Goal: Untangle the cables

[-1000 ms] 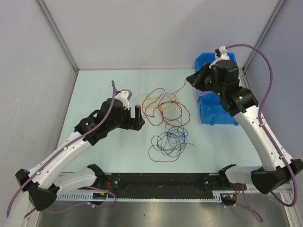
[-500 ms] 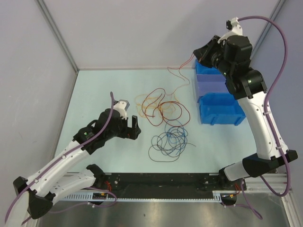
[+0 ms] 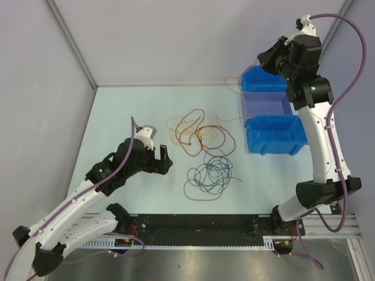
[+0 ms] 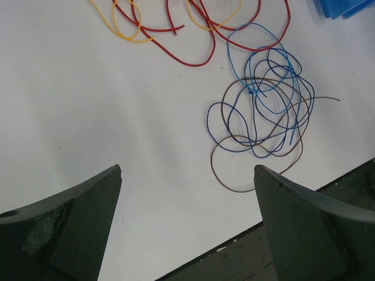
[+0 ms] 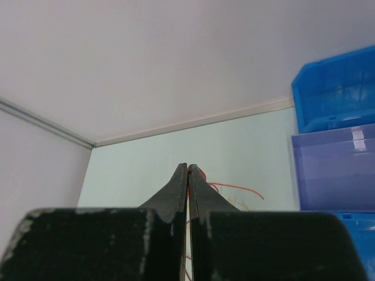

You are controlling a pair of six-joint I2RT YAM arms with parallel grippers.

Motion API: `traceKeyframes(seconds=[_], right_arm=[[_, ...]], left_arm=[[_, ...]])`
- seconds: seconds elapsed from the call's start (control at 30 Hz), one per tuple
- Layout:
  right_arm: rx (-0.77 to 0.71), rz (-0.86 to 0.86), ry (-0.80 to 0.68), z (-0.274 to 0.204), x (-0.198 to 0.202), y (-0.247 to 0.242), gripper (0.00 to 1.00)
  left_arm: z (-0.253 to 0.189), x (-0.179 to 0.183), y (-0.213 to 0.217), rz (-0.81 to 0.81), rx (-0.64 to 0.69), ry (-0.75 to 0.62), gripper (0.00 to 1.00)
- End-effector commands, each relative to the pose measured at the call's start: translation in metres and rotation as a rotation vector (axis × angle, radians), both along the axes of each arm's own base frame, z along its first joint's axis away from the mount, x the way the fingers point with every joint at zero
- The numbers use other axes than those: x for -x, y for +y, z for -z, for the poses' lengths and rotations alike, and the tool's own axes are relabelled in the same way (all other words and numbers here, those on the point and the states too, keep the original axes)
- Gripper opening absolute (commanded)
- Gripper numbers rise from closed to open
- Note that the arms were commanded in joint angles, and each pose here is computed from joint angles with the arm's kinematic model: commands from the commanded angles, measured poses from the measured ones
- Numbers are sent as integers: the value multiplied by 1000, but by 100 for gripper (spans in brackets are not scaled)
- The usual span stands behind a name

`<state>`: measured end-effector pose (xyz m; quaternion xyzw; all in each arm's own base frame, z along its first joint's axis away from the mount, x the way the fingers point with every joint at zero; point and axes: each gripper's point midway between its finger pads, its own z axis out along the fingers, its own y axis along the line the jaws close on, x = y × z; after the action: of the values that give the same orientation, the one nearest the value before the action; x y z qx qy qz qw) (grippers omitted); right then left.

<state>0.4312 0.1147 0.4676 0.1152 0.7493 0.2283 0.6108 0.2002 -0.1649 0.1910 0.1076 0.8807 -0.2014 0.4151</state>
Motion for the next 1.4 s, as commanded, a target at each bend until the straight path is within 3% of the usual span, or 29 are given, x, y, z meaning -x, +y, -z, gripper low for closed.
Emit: traceKeyframes(seconds=[0.0, 0.43, 0.67, 1.03, 1.37], right_arm=[[1, 8, -100, -31, -3, -16, 0], [6, 80, -118, -31, -27, -72, 0], [11, 147, -122, -25, -40, -110, 0], [43, 210, -28, 32, -63, -143, 0], [88, 217, -18, 54, -81, -153, 0]], left_arm=[[-6, -7, -4, 9, 3, -28, 100], [-10, -7, 4, -51, 34, -51, 100], [1, -12, 10, -86, -30, -19, 100], [5, -16, 32, -210, -97, -7, 100], [-2, 3, 32, -172, -49, -14, 100]])
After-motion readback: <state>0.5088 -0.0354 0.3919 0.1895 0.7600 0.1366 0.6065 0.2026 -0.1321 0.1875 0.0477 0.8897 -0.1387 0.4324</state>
